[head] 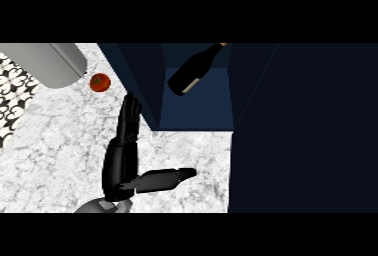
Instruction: Pick up the wine, place it into the cabinet and close the cabinet
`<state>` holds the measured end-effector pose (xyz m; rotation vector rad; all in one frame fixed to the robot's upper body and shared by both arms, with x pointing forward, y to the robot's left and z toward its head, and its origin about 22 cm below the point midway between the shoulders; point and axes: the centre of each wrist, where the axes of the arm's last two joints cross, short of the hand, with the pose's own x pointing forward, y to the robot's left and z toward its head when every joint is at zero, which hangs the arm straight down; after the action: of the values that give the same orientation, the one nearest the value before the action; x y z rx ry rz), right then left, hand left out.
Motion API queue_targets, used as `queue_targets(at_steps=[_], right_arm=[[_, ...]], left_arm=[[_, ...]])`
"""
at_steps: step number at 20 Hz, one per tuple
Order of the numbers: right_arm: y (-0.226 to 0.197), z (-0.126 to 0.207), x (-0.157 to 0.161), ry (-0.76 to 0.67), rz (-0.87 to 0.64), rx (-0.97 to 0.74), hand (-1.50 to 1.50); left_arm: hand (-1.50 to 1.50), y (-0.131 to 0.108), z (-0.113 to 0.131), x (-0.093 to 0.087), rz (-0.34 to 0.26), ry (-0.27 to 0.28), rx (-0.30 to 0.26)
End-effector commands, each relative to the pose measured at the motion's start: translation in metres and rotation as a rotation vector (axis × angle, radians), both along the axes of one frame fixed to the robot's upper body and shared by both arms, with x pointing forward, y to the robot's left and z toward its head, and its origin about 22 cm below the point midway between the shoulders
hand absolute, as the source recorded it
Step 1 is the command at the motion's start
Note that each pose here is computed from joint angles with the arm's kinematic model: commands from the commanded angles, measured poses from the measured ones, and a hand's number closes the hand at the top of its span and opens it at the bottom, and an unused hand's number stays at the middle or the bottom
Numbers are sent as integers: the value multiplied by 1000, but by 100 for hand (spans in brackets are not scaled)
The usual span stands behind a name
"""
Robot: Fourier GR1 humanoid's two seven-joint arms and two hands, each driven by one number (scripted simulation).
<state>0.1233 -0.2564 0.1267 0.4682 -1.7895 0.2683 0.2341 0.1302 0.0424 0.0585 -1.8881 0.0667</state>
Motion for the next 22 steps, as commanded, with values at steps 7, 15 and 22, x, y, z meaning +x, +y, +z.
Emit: queue_targets(at_steps=[7,15,22], right_arm=[[-12,21,-20,-27,146,-196,150],[-7,24,-16,-76,215,-301,150],[4,19,-14,-93,273,-217,150]], left_arm=[[-150,60,8,-51,-155,9,-39],[150,100,25,-62,-220,10,-54],[150,145,5,-78,-213,-9,-40]])
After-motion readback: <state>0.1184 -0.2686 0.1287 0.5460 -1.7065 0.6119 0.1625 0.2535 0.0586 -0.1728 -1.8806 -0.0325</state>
